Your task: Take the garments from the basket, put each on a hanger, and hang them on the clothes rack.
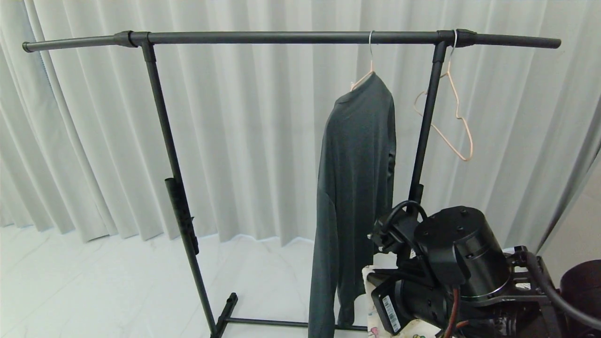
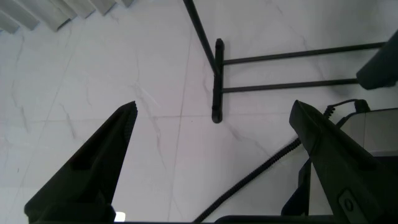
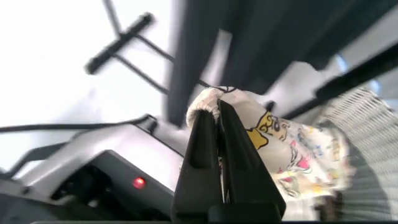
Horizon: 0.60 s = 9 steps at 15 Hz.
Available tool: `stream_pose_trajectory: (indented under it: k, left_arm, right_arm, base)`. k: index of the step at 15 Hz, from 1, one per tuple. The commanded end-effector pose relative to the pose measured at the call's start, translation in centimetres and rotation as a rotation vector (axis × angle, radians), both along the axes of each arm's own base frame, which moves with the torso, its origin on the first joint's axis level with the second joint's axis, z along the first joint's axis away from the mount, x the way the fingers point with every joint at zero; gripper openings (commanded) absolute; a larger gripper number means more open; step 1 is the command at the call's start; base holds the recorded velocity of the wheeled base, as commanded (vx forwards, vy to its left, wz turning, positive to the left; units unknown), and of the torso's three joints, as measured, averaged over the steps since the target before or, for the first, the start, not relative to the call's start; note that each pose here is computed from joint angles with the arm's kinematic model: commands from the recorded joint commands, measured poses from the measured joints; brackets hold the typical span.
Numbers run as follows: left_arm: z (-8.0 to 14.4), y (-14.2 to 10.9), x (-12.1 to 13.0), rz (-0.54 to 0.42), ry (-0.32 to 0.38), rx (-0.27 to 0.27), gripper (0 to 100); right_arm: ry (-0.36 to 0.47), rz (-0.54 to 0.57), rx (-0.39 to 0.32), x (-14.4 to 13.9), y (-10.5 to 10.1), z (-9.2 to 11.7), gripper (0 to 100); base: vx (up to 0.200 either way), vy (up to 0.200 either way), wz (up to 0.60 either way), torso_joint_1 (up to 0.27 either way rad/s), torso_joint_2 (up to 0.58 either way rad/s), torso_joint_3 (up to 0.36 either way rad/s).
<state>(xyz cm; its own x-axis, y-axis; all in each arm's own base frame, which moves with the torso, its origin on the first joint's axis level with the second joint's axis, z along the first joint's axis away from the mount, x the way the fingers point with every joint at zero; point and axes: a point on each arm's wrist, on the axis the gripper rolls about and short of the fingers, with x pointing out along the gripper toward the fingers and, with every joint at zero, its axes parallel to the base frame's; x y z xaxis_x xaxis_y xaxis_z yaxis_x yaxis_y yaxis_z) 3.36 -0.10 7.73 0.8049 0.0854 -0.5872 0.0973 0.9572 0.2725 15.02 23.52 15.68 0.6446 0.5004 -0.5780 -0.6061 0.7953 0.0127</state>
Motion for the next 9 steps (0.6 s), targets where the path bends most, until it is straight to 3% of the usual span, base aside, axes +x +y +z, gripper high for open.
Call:
stream_pose_trajectory:
  k: [1, 3, 4, 5, 6, 9]
  left_arm:
    - [0.0, 0.0, 0.0, -0.001, 0.003, 0.0, 100]
    - [0.0, -0.1, 0.0, -0.033, -0.002, -0.002, 100]
    - [0.2, -0.4, -0.4, -0.152, -0.044, -0.044, 100]
    - [0.2, -0.4, -0.5, -0.16, -0.048, -0.048, 100]
    - [0.8, -0.5, -1.4, -0.33, -0.155, -0.13, 100]
    - [5.5, -1.1, -0.7, -0.451, -0.288, -0.22, 100]
  right_arm:
    - [-0.016, 0.03, 0.032, -0.2, 1.3, 0.8, 0]
    - [-0.026, 0.041, 0.067, -0.1, 2.4, 1.6, 0]
    - [-0.032, 0.038, 0.091, 0.2, 3.0, 2.1, 0]
    - [-0.032, 0.038, 0.091, 0.2, 3.1, 2.1, 0]
    - [-0.054, 0.036, 0.126, 0.6, 3.7, 3.1, 0]
    - [-0.077, 0.031, 0.166, 1.0, 4.1, 4.3, 0]
  base:
    - [0.0, 0.0, 0.0, 0.0, 0.0, 0.0]
    - [0.0, 0.0, 0.0, 0.0, 0.0, 0.0]
    - [0.0, 0.0, 0.0, 0.0, 0.0, 0.0]
    - [0.0, 0.0, 0.0, 0.0, 0.0, 0.0]
    - [0.0, 0.0, 0.0, 0.0, 0.0, 0.0]
    - [0.0, 0.0, 0.0, 0.0, 0.0, 0.0]
